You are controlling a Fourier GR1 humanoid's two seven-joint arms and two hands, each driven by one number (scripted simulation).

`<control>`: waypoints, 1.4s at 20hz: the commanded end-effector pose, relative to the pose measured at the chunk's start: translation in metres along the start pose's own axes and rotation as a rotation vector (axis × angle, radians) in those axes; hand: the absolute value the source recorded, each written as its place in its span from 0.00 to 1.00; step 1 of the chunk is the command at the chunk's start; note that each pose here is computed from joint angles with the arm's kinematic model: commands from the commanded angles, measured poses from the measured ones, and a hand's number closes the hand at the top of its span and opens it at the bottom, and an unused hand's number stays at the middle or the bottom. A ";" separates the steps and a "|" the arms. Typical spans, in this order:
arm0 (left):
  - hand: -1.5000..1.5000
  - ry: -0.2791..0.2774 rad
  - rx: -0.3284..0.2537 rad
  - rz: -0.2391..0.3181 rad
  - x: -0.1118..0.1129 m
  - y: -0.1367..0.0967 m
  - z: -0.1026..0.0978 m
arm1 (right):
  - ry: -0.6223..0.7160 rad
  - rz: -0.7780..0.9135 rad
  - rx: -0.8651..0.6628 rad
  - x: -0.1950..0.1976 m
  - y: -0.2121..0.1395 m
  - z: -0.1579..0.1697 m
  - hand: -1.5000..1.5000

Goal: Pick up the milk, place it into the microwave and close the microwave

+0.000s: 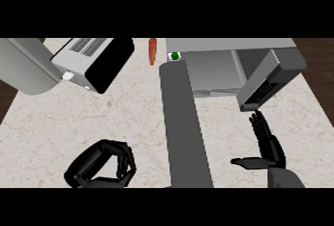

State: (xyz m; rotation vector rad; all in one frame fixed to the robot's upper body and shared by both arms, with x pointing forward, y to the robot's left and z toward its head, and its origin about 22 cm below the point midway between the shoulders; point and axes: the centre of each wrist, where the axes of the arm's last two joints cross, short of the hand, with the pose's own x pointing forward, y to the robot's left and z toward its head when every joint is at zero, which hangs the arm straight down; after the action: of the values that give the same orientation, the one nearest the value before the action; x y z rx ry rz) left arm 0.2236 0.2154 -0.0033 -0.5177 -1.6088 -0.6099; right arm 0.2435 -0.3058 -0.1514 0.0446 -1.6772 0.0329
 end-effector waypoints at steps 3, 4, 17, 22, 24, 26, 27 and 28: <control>1.00 0.007 -0.074 -0.094 -0.013 -0.010 -0.034 | -0.048 -0.017 -0.043 0.002 -0.035 0.067 0.00; 1.00 0.017 -0.096 -0.095 -0.016 -0.020 -0.034 | -0.056 -0.018 -0.044 0.011 -0.038 0.064 0.00; 1.00 0.014 -0.217 -0.115 -0.049 -0.090 -0.090 | -0.188 -0.065 0.059 0.087 -0.073 0.127 0.00; 1.00 0.054 -0.249 -0.082 -0.048 -0.123 -0.099 | -0.246 -0.165 0.134 0.108 -0.054 0.118 0.00; 1.00 0.042 -0.247 -0.112 -0.045 -0.143 -0.100 | -0.265 -0.171 0.179 0.120 -0.048 0.103 0.00; 1.00 0.057 -0.211 -0.107 -0.040 -0.150 -0.107 | -0.261 -0.210 0.185 0.124 -0.047 0.108 0.00; 1.00 0.034 -0.218 -0.134 -0.035 -0.159 -0.107 | -0.267 -0.174 0.229 0.140 -0.053 0.100 0.00; 1.00 0.040 -0.202 -0.138 -0.031 -0.153 -0.117 | -0.262 -0.176 0.248 0.149 -0.052 0.096 0.00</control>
State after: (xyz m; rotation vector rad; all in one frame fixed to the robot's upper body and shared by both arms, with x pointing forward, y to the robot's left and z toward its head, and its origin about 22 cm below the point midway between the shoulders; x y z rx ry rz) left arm 0.2264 0.0497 -0.0457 -0.5325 -1.5627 -0.8558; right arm 0.1300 -0.3651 -0.0368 0.2475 -1.8670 0.0427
